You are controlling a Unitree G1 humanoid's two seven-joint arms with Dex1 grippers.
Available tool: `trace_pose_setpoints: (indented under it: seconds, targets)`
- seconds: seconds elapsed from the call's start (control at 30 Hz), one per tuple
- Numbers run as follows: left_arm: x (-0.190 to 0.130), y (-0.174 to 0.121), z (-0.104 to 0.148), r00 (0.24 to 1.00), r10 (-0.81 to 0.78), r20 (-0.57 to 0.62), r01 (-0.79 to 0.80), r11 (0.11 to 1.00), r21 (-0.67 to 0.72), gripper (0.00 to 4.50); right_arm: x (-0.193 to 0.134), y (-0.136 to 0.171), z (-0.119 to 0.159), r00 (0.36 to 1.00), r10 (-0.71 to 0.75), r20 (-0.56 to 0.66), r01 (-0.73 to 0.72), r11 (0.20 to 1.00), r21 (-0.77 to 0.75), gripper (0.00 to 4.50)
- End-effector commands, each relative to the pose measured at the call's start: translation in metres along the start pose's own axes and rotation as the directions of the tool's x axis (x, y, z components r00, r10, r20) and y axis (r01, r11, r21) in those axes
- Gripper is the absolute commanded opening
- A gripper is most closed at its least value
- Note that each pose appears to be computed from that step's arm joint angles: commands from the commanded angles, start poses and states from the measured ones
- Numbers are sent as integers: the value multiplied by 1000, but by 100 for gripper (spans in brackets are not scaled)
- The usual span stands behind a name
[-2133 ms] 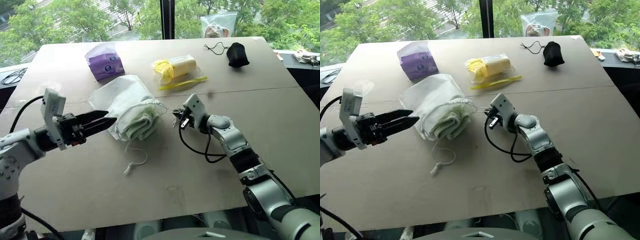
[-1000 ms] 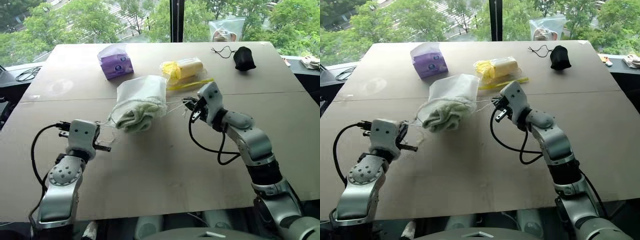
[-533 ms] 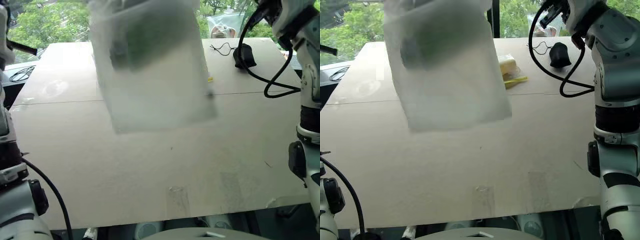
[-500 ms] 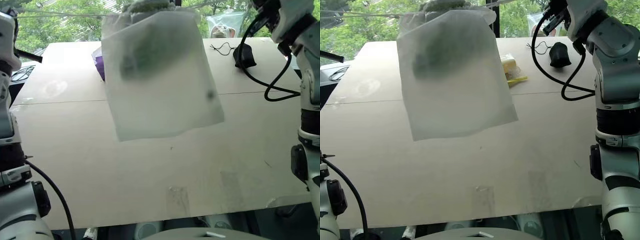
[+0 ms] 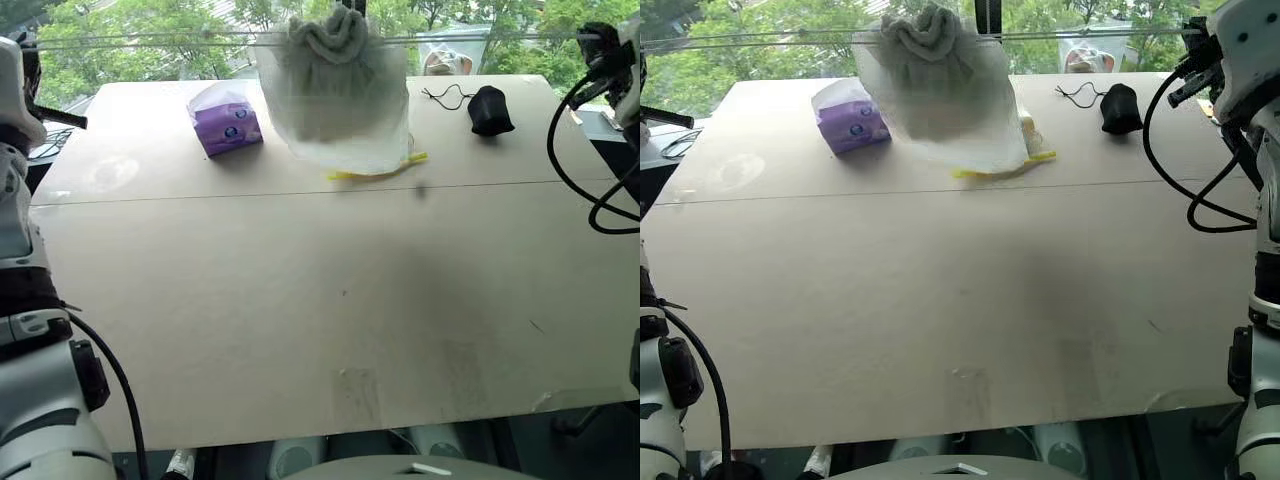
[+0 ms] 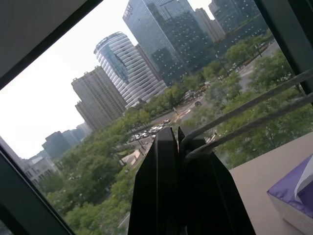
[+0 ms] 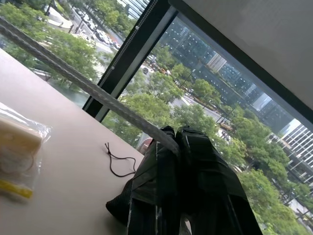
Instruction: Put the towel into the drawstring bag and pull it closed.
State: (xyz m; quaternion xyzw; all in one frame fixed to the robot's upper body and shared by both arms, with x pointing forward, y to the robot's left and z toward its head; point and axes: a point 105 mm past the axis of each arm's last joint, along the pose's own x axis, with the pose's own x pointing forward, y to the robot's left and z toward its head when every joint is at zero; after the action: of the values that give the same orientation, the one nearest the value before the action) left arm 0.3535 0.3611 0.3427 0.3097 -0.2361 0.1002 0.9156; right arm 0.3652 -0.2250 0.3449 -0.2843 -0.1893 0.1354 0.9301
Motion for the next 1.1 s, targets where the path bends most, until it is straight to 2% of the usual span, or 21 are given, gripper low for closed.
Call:
trace_pose_setpoints:
  seconds: [0.03, 0.17, 0.27, 0.33, 0.43, 0.5, 0.6, 0.73, 0.8, 0.87, 0.97, 1.1]
  targets:
    - [15, -17, 30, 993, -63, 102, 68, 997, -41, 9, 5, 22, 52, 972, 149, 180, -156, 987, 30, 0]
    - [14, -39, 37, 981, -145, 129, 159, 982, -104, 9, 2, 54, 58, 936, 290, 198, -307, 950, 58, 0]
    - [7, -54, 36, 972, -194, 129, 210, 970, -125, 9, -3, 67, 62, 918, 334, 212, -357, 931, 80, 0]
    - [4, -56, 39, 972, -191, 139, 210, 968, -137, 9, -7, 68, 78, 897, 337, 286, -386, 913, 133, 0]
    - [9, -29, 54, 983, -59, 175, 91, 979, -182, 9, -11, 46, 114, 863, 253, 438, -387, 888, 248, 0]
    - [10, -15, 56, 985, 4, 175, 33, 977, -209, 9, -14, 38, 126, 844, 235, 482, -405, 868, 286, 0]
    - [2, -5, 40, 990, 51, 130, -18, 971, -238, 9, -25, 42, 135, 803, 264, 535, -488, 806, 335, 0]
    - [-16, 6, 12, 994, 103, 47, -89, 966, -242, 9, -35, 65, 128, 778, 352, 521, -562, 761, 325, 0]
    - [-25, 12, -10, 990, 132, -39, -138, 957, -256, 9, -31, 70, 118, 806, 336, 487, -536, 763, 361, 0]
    - [-26, 11, -15, 990, 126, -58, -137, 961, -242, 9, -18, 69, 102, 862, 292, 414, -456, 802, 385, 0]
    - [-10, 13, -1, 991, 131, -11, -130, 961, -242, 9, 8, 52, 96, 898, 203, 392, -354, 861, 365, 0]
    - [3, 33, 22, 983, 177, 58, -161, 963, -214, 9, 15, 39, 119, 846, 195, 497, -395, 855, 337, 0]
